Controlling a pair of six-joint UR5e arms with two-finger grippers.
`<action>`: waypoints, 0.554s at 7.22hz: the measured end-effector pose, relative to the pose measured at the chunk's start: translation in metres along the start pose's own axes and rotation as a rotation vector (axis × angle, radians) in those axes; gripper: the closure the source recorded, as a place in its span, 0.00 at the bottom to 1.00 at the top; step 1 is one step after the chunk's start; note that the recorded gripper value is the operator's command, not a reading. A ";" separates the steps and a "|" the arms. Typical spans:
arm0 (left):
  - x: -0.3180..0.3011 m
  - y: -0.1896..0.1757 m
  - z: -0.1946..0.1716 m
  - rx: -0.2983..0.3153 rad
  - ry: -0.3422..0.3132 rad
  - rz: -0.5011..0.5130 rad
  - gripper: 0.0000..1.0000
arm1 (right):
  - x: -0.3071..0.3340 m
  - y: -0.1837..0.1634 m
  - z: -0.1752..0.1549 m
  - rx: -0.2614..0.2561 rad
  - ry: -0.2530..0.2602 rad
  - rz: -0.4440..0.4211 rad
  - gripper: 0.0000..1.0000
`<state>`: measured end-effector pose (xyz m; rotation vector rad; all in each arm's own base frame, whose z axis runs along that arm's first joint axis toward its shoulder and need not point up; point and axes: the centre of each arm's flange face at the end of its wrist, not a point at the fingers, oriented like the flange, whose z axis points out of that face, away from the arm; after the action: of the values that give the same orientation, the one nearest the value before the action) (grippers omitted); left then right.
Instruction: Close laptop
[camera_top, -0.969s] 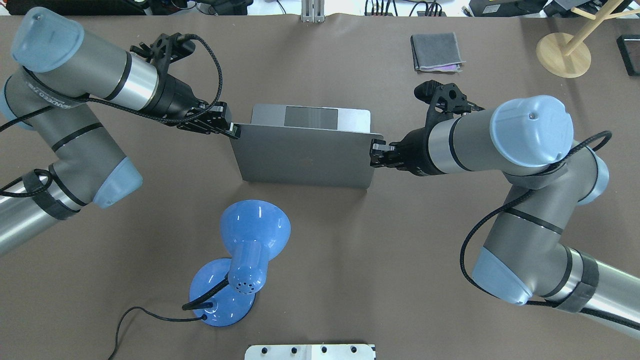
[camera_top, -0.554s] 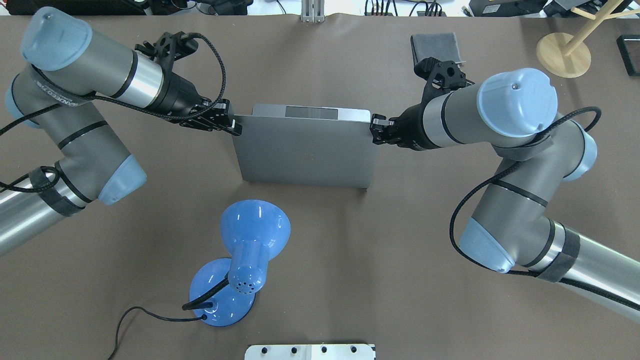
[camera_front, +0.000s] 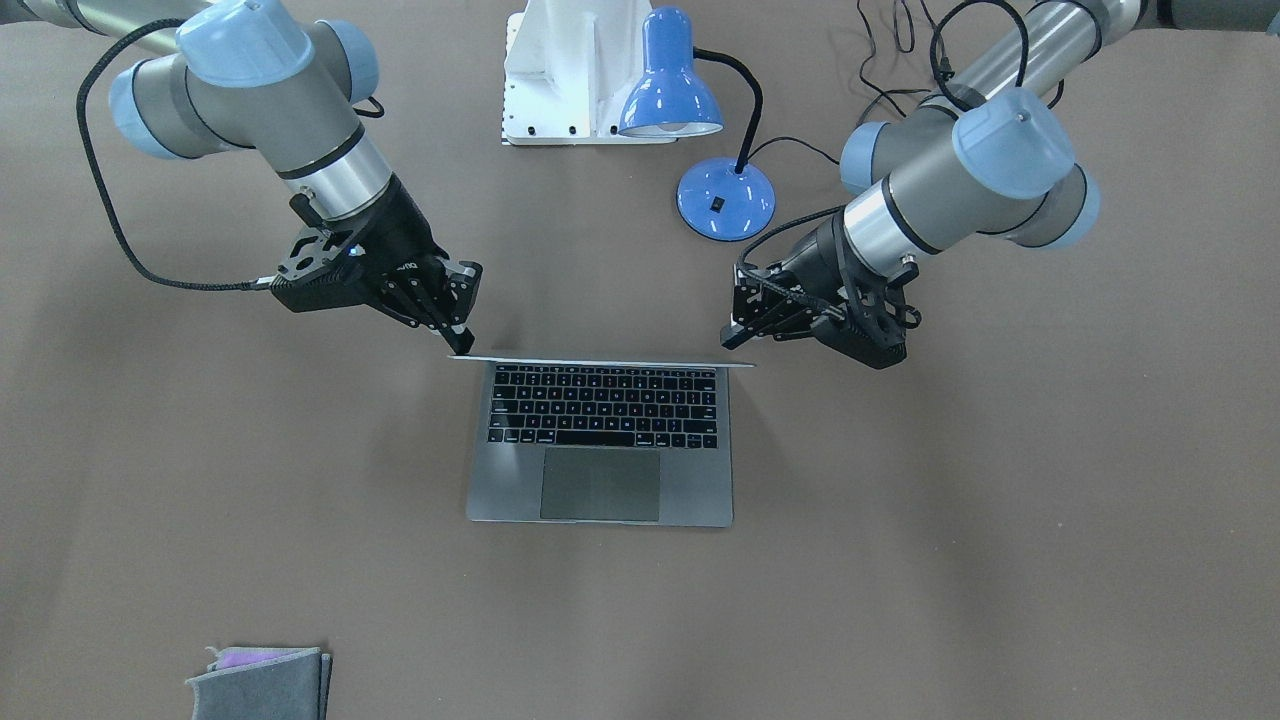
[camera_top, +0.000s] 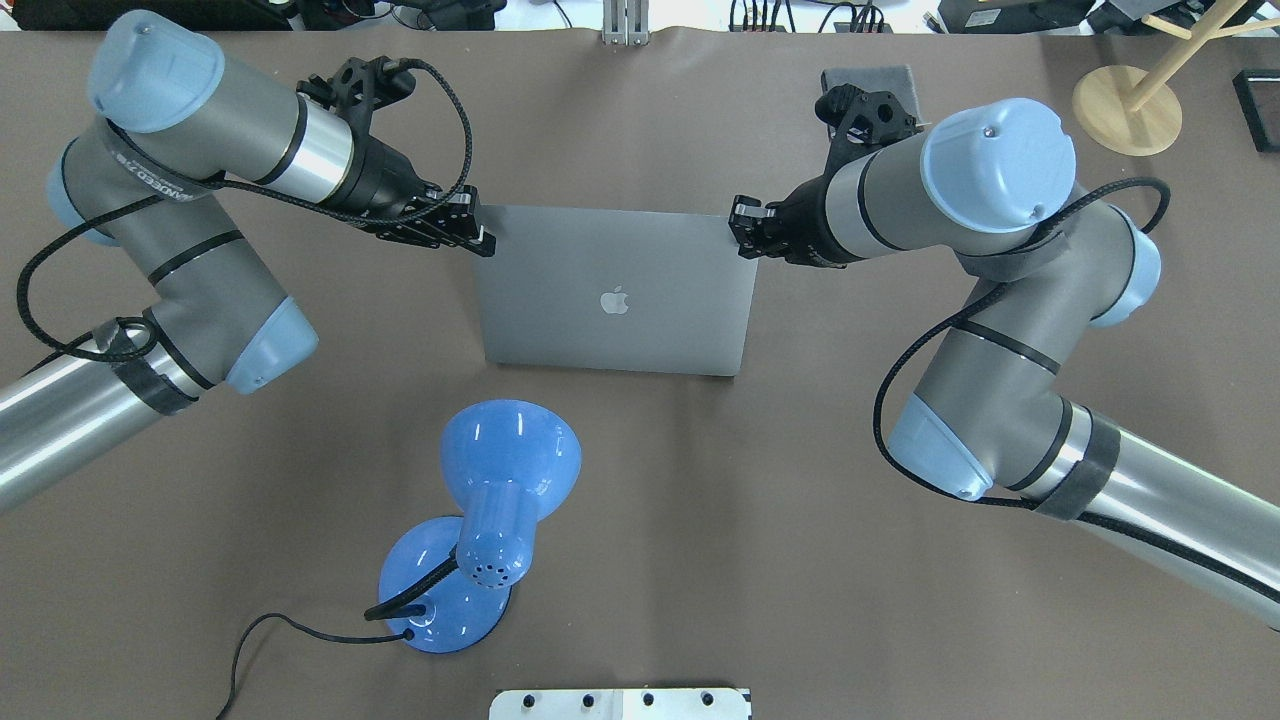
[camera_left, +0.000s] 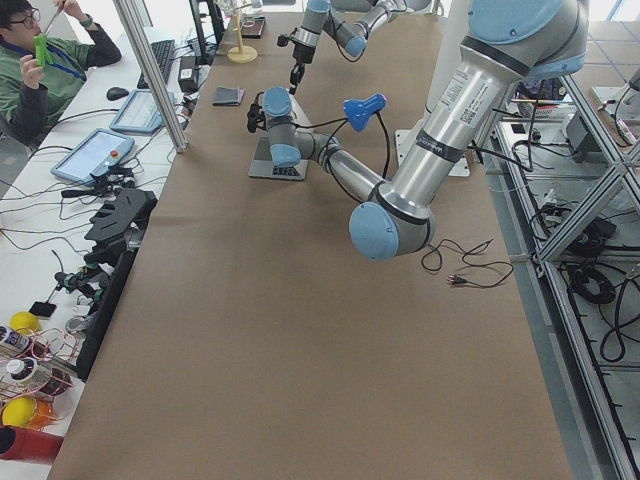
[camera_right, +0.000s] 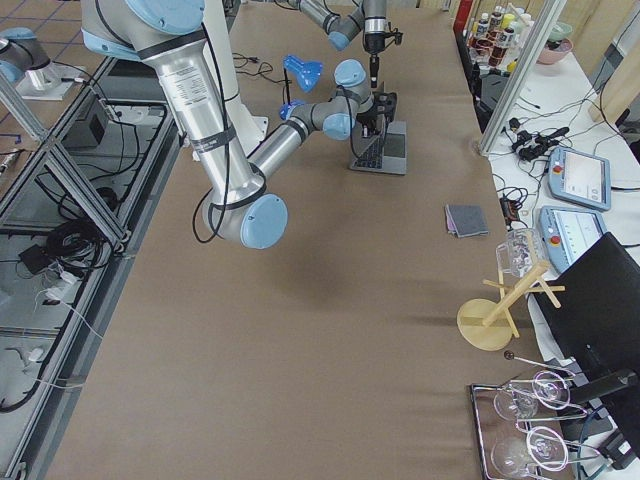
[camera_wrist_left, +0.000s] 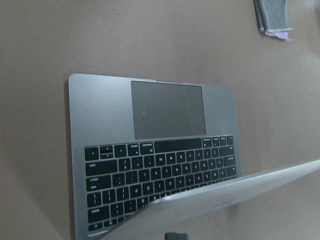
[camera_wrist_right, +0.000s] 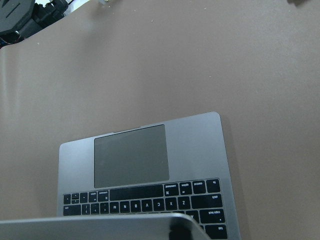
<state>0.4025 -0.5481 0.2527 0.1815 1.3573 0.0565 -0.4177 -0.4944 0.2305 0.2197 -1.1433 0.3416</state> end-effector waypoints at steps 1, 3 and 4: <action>-0.005 -0.007 0.007 0.008 -0.018 0.015 1.00 | -0.001 -0.004 0.007 0.001 0.010 0.003 1.00; -0.009 -0.025 0.022 0.028 -0.051 0.024 1.00 | -0.001 -0.014 0.024 0.003 0.037 0.013 1.00; -0.011 -0.034 0.031 0.040 -0.069 0.021 1.00 | -0.001 -0.018 0.034 0.004 0.052 0.018 1.00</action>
<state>0.4278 -0.5857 0.2642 0.2291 1.2884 0.0407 -0.4405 -0.5234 0.2432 0.2032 -1.0939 0.3634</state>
